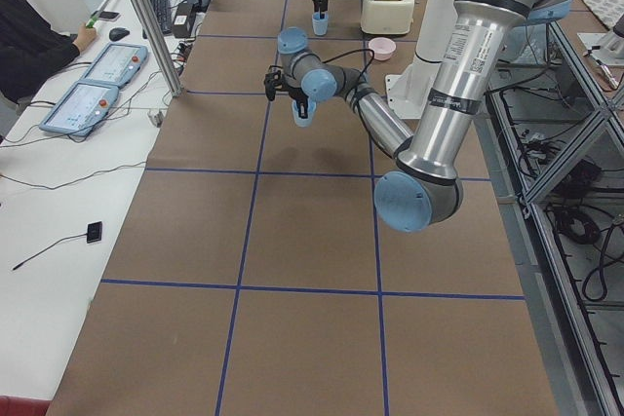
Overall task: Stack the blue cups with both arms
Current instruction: 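Carry the left gripper's blue cup to center while the right lifts its cup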
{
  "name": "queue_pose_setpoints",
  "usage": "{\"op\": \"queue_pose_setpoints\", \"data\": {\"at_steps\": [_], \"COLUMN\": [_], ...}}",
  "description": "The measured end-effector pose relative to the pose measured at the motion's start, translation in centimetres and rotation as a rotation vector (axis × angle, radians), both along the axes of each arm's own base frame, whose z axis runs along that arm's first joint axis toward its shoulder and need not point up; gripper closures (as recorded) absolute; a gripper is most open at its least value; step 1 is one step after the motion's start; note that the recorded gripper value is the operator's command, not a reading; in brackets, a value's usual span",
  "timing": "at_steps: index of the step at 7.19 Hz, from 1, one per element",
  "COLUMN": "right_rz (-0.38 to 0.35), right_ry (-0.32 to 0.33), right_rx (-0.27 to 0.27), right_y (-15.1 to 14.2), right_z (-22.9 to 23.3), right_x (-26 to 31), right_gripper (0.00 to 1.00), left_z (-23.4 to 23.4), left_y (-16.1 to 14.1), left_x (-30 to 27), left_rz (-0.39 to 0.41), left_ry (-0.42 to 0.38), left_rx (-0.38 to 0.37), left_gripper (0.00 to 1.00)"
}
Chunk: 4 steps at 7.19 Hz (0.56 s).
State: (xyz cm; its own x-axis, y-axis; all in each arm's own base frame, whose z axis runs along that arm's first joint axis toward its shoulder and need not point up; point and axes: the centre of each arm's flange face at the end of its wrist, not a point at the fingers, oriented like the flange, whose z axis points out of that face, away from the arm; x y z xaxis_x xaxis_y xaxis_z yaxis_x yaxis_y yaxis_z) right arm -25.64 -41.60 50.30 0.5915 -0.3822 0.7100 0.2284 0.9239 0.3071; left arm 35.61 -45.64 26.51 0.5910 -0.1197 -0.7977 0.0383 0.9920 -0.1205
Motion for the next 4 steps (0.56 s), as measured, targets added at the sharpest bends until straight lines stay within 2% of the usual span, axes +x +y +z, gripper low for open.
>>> {"op": "queue_pose_setpoints", "data": {"at_steps": [1,4], "right_rz": [-0.003,0.001], "right_ry": [-0.004,-0.011], "right_rx": [0.001,0.006], "right_y": [0.0,-0.2], "right_z": [-0.2,-0.6], "right_x": [0.0,0.1], "right_gripper": [1.0,1.0], "left_z": [-3.0,-6.9], "left_y": [0.8,2.9], "left_x": [2.7,8.7], "left_rz": [-0.005,0.016], "left_ry": [-0.031,-0.05], "left_rx": [-0.013,-0.03], "left_gripper": [1.0,1.0]}}
